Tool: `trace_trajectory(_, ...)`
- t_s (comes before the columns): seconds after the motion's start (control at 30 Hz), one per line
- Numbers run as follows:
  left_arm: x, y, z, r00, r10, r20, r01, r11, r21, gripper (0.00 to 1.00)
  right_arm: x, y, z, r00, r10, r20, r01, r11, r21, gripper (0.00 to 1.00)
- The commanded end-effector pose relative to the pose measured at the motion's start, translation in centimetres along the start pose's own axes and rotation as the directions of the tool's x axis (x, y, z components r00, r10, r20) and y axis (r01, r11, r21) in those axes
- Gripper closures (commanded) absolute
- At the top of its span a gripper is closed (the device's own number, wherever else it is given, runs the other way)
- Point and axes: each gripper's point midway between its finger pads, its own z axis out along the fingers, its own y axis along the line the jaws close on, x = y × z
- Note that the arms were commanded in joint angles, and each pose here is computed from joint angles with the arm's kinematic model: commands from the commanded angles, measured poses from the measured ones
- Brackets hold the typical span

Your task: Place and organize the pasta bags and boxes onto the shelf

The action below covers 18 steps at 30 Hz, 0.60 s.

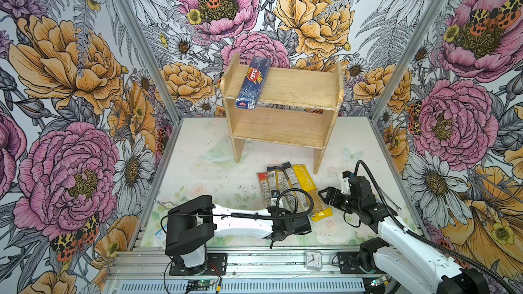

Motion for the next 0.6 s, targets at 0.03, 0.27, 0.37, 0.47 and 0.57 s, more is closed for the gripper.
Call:
trace_trajectory(0.03,0.5,0.9,1.3,1.000,0.017,-0.023,-0.018,0.998,-0.054,0.42,-1.3,0.6,-0.4,0.999,-0.022,0.039,0.022,1.000,0.004,0.26)
trace_trajectory(0.27,1.1,1.1,1.9,0.999,0.028,-0.042,-0.031,0.997,-0.072,0.73,-1.2,0.6,-0.5,0.999,-0.022,0.039,0.022,1.000,0.003,0.26)
trace_trajectory(0.37,1.0,1.2,1.9,0.999,0.028,-0.037,-0.031,0.997,-0.072,0.88,-1.3,0.6,-0.5,0.999,-0.021,0.043,0.021,1.000,0.001,0.26)
trace_trajectory(0.47,0.5,1.2,1.5,0.999,0.027,-0.017,-0.028,0.998,-0.064,1.00,-1.3,0.6,-0.5,0.999,-0.020,0.043,0.020,1.000,0.002,0.25)
trace_trajectory(0.57,-0.2,1.0,0.8,1.000,0.023,0.010,-0.023,0.999,-0.045,1.00,-1.4,0.7,-0.5,0.999,-0.020,0.045,0.020,1.000,0.002,0.26)
